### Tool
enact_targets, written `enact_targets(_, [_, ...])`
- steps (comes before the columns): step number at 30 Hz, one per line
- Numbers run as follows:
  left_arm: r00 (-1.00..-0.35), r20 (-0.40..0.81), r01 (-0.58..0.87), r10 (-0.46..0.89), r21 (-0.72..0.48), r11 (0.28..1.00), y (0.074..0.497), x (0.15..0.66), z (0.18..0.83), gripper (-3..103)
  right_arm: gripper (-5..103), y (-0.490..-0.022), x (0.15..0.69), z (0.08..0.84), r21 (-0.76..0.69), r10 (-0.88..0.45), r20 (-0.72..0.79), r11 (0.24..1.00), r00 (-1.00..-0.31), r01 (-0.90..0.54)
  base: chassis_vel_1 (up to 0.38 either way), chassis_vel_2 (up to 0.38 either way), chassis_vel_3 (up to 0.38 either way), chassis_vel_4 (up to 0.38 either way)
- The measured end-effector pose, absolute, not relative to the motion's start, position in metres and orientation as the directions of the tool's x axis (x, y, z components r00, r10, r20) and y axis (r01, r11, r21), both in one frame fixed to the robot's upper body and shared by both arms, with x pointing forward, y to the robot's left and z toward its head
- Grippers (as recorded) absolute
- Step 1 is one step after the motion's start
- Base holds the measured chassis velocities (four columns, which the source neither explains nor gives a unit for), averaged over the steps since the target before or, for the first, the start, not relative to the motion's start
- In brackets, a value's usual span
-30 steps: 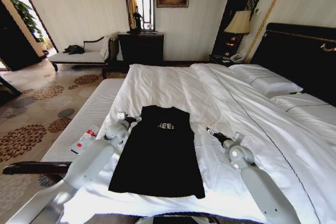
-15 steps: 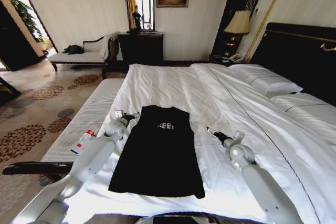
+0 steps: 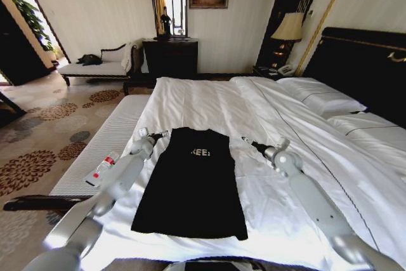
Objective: Fold the clothes on the bed.
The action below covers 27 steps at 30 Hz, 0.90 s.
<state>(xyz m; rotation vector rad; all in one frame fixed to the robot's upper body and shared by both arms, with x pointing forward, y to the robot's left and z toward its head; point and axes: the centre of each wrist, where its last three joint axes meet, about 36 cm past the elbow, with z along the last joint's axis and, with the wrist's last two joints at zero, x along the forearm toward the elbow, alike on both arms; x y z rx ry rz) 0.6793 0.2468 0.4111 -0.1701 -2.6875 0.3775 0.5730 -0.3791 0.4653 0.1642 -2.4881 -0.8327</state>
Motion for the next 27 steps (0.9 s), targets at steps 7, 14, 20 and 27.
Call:
enact_targets(7, [-0.881,0.419,0.073,0.220,-0.340,0.938,0.205,0.698,0.389,100,100,-0.365,0.615,0.427,0.644,-0.324,0.473,0.762,-0.819,0.071,0.000,0.000,0.000,0.000])
enact_targets(14, [-0.881,0.421,0.067,0.213,-0.337,0.939,0.205,0.693,0.383,100,100,-0.344,0.647,0.398,0.672,-0.346,0.481,0.735,-0.805,0.085,0.000,0.000,0.000,0.000])
enact_targets(20, [-0.888,0.412,0.064,0.206,-0.332,0.941,0.206,0.691,0.388,100,100,-0.351,0.666,0.390,0.674,-0.311,0.456,0.732,-0.834,0.096,0.000,0.000,0.000,0.000])
enact_targets(27, [-0.897,0.390,0.075,0.208,-0.329,0.941,0.210,0.686,0.396,100,100,-0.359,0.673,0.381,0.630,-0.250,0.446,0.769,-0.859,0.104,0.000,0.000,0.000,0.000])
